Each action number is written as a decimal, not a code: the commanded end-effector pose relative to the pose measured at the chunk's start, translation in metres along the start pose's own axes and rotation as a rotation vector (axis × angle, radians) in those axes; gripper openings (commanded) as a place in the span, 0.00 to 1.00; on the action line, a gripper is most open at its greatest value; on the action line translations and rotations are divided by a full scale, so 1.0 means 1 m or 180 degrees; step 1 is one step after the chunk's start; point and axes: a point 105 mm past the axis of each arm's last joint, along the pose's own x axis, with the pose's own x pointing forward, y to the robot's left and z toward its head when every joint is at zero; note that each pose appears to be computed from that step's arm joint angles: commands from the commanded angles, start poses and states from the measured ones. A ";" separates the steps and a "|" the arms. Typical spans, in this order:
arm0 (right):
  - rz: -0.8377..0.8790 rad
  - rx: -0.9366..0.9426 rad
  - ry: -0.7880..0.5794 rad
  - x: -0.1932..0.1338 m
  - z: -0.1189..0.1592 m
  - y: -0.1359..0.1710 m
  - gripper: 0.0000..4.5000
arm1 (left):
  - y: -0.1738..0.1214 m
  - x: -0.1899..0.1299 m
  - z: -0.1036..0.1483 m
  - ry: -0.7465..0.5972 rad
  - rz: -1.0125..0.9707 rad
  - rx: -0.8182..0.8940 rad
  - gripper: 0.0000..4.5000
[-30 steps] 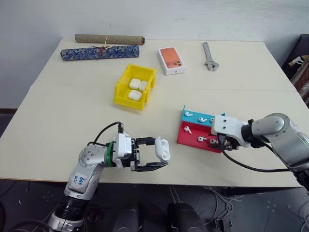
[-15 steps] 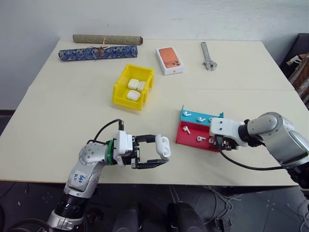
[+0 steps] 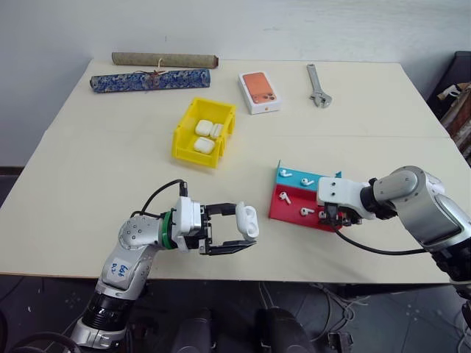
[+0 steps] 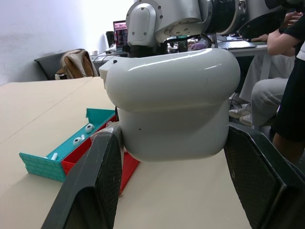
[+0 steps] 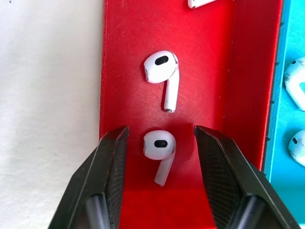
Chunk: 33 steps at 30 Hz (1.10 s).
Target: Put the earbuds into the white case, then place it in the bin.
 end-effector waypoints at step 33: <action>0.0088 -0.0069 0.0216 -0.005 -0.012 0.002 0.12 | -0.004 -0.006 0.007 -0.0095 0.0016 0.0141 0.62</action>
